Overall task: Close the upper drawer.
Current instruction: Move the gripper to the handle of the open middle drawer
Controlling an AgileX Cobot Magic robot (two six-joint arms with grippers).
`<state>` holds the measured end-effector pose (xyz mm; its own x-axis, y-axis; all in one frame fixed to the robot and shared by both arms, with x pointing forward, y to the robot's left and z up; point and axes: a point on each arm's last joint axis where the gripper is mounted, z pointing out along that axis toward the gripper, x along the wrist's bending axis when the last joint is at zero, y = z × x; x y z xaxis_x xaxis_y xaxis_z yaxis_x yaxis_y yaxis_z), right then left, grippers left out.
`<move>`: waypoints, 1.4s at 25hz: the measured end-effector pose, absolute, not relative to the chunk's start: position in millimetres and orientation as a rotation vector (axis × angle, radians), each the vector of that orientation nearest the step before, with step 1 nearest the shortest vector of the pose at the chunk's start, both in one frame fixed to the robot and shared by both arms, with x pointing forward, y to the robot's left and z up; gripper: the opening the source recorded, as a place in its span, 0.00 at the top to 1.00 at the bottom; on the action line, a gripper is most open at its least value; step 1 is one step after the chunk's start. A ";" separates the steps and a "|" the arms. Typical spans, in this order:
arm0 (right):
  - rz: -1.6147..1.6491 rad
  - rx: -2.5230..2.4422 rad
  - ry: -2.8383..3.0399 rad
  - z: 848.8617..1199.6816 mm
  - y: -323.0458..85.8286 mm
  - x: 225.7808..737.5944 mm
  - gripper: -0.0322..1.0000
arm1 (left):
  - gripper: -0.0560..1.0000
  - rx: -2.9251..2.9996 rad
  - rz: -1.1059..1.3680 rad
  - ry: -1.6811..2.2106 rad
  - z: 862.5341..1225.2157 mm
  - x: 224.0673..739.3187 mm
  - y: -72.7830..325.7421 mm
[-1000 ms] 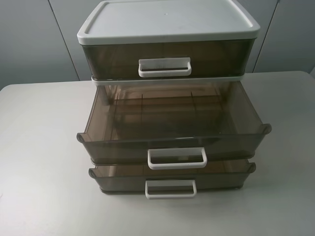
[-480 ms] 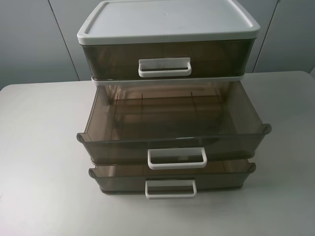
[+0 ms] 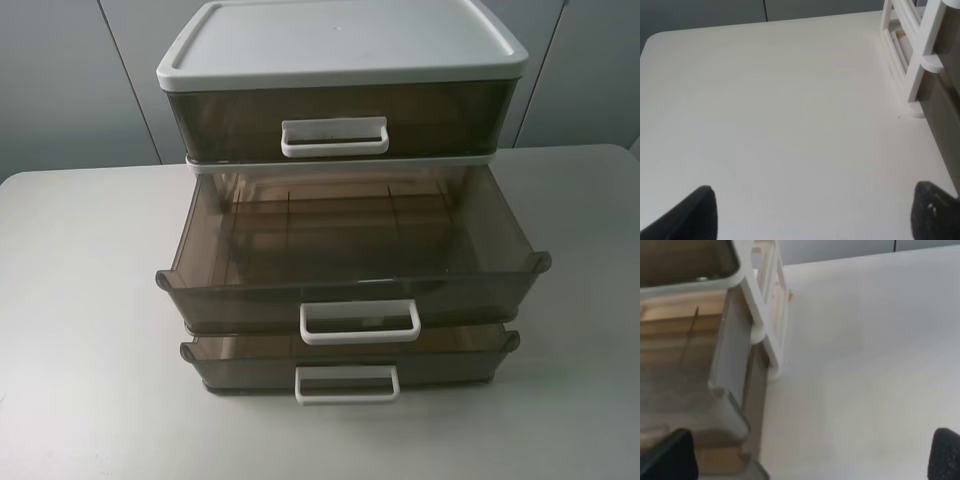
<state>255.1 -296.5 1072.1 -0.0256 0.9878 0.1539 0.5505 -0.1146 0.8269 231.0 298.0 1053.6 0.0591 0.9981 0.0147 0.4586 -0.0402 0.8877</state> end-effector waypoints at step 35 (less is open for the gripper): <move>0.831 0.369 2.968 1097.0 -146.4 377.2 0.29 | 0.25 1.598 0.923 1.495 1053.6 231.0 298.0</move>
<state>377.2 -146.4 1097.0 -0.9710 0.2376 0.0277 0.2174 0.8284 0.5163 231.0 298.0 1053.6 0.0583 0.9982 0.0131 0.4587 -0.0384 0.8878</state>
